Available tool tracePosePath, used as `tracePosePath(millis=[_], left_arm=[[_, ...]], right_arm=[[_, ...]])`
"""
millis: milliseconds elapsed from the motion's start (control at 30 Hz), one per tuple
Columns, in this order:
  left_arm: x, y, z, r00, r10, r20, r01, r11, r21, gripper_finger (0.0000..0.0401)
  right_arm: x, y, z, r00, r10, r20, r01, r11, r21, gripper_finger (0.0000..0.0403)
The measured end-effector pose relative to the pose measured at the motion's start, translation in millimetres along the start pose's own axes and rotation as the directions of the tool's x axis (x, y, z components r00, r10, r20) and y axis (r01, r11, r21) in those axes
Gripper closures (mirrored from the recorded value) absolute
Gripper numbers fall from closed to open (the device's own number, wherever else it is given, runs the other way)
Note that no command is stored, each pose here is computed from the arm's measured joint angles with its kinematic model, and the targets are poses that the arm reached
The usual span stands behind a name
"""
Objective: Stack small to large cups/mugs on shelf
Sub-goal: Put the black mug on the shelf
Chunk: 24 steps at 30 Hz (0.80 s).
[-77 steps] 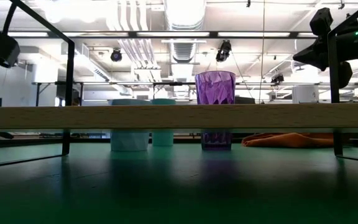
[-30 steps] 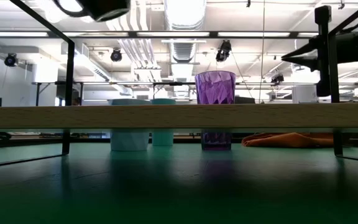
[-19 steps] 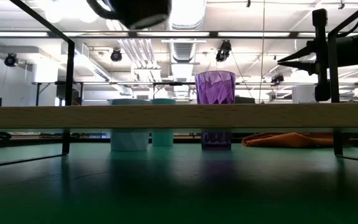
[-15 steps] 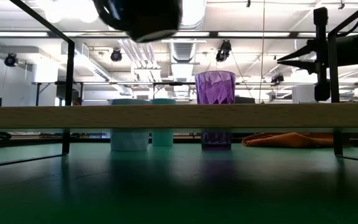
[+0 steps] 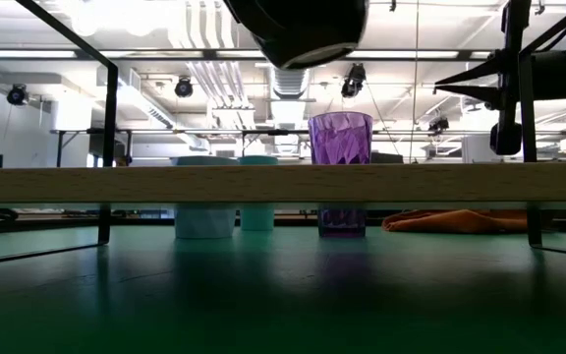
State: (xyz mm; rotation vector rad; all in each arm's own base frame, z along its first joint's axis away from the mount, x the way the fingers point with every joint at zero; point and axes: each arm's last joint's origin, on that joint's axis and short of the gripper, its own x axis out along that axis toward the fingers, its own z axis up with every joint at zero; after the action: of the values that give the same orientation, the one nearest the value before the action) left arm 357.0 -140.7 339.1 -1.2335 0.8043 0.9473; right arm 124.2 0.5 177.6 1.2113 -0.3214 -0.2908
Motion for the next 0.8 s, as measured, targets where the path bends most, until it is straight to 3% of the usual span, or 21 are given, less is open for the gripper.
tracePosePath(millis=[467,633,800], left_arm=[[12.3,0.6,-9.3,0.995,0.043,-0.093,-0.040,0.999,0.034,0.0394],[24.6,-0.5,-14.6,0.990,0.080,-0.120,-0.075,0.996,0.042,0.0391],[35.7,-1.6,-20.3,0.984,0.104,-0.147,-0.098,0.994,0.049,0.0390]], right_arm=[[-0.2,-1.2,3.2,0.993,-0.043,0.109,0.050,0.997,-0.066,0.0394],[-0.2,-0.7,3.3,0.993,-0.037,0.108,0.056,0.982,-0.179,0.0394],[-1.4,5.4,6.3,0.992,0.019,0.126,-0.008,0.996,-0.087,0.0394]])
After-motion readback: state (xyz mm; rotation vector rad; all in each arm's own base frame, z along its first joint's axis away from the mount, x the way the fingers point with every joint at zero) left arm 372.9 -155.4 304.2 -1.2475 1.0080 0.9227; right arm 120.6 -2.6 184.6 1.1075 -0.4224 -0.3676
